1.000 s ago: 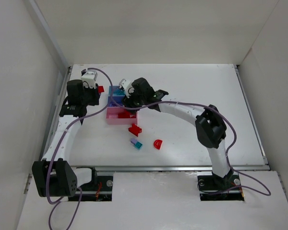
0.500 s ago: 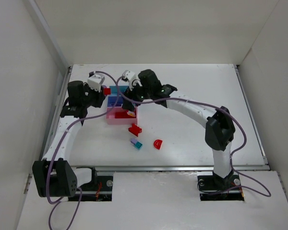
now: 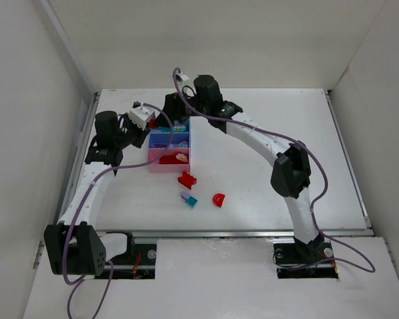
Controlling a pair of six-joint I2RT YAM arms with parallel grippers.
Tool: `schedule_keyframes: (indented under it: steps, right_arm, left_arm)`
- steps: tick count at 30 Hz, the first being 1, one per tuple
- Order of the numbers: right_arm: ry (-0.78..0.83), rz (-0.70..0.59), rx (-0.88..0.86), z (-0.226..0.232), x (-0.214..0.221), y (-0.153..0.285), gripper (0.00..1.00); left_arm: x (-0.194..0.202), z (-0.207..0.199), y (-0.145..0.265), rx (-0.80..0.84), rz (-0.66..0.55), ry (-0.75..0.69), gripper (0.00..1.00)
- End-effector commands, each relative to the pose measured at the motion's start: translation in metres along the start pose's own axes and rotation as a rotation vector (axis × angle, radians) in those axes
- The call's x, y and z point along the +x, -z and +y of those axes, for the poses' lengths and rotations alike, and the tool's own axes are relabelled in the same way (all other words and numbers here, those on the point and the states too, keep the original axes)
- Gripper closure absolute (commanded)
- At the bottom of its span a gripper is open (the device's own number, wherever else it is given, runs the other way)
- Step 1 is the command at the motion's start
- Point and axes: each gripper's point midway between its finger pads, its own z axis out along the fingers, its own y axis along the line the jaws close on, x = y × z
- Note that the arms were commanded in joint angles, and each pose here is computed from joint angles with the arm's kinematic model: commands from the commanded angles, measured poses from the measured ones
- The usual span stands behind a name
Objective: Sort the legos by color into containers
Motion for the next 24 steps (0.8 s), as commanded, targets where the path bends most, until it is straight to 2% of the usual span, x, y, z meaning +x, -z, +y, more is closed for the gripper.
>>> schedule_keyframes:
  steps: [1, 5, 9, 12, 16, 17, 20, 24]
  right_arm:
    - [-0.082, -0.033, -0.069, 0.018, -0.013, -0.008, 0.18]
    - [-0.085, -0.06, -0.074, 0.017, -0.018, -0.011, 0.18]
    - [-0.11, -0.068, -0.08, 0.014, -0.018, -0.016, 0.28]
    - [-0.129, -0.07, -0.097, 0.014, -0.017, -0.019, 0.29]
    - [-0.132, -0.072, -0.11, 0.017, -0.014, -0.024, 0.42]
    - [-0.141, -0.071, -0.11, 0.017, -0.014, -0.024, 0.51]
    - [-0.157, -0.058, -0.114, 0.015, -0.009, -0.027, 0.66]
    - [-0.157, -0.058, -0.114, 0.015, -0.009, -0.027, 0.69]
  left_arm:
    - [-0.033, 0.005, 0.005, -0.006, -0.102, -0.071, 1.0]
    - [-0.036, 0.003, 0.002, 0.003, -0.104, -0.064, 1.0]
    - [-0.036, 0.002, 0.002, 0.003, -0.104, -0.054, 1.0]
    - [-0.036, 0.002, 0.002, 0.003, -0.104, -0.054, 1.0]
    - [-0.037, -0.001, 0.001, 0.012, -0.107, -0.057, 1.0]
    - [-0.037, -0.001, 0.001, 0.012, -0.107, -0.057, 1.0]
    - [-0.037, -0.001, 0.001, 0.012, -0.107, -0.057, 1.0]
    - [-0.04, 0.003, 0.002, -0.01, -0.105, -0.041, 1.0]
